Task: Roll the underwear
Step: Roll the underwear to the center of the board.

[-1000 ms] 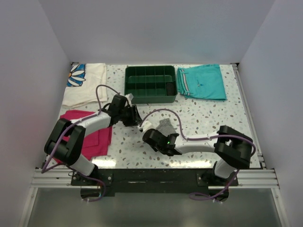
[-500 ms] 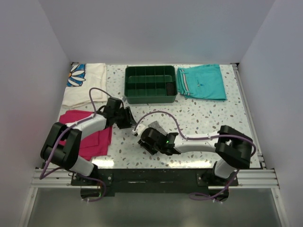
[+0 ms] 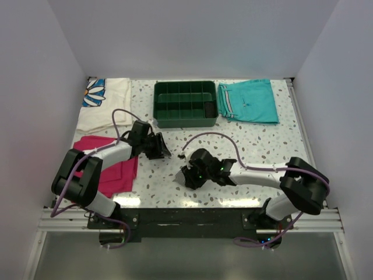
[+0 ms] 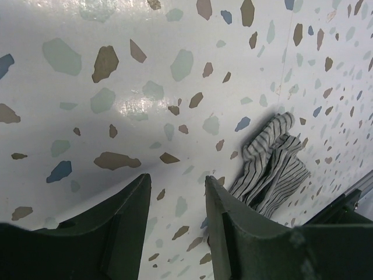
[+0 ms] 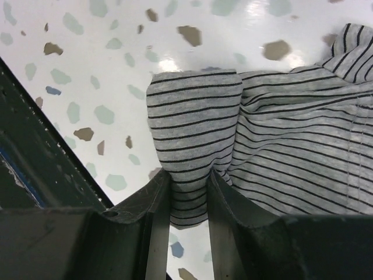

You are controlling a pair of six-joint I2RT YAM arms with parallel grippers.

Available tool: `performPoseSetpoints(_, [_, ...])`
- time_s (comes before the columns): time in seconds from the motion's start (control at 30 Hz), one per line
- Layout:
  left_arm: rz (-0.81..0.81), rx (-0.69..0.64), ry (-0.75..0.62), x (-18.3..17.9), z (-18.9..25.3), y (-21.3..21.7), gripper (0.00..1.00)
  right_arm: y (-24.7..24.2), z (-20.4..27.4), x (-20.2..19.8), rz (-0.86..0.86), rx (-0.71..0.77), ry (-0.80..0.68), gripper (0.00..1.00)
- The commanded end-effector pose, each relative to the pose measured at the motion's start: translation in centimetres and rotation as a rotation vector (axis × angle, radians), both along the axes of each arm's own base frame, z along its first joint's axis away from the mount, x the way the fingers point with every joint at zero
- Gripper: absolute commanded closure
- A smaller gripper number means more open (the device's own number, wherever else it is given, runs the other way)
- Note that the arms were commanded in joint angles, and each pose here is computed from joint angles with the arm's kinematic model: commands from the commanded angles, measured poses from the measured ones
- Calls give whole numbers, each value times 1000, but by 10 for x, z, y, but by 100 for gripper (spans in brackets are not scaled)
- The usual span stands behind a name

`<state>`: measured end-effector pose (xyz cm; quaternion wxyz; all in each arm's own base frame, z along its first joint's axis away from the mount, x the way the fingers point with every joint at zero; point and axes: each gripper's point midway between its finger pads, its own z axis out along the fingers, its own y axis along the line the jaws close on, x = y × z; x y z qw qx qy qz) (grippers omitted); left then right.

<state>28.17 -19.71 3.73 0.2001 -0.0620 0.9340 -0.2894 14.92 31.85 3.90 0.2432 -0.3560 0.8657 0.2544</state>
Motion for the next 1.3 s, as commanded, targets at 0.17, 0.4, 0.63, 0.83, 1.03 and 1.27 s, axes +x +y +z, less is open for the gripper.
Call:
performPoseSetpoints(0.17, [-60,-47,-31,-1,0,-7,54,-5,8,-5,-72,178,199,75])
performPoseSetpoints(0.4, [-79,-51,-30,-2,-1,-9,54,-10,9,1,-170,314,296,76])
performPoseSetpoints(0.63, [-122,-94,-56,-3,7,-17,54,-28,-9,4,-293,323,393,76])
performPoseSetpoints(0.83, [-228,-191,-139,-9,29,-34,52,-37,-27,5,-345,261,462,75])
performPoseSetpoints(1.03, [-340,-229,-146,-32,30,-54,51,-46,-52,6,-404,162,548,76])
performPoseSetpoints(1.27, [-390,-263,-165,-47,30,-62,49,-62,-68,6,-477,76,582,77])
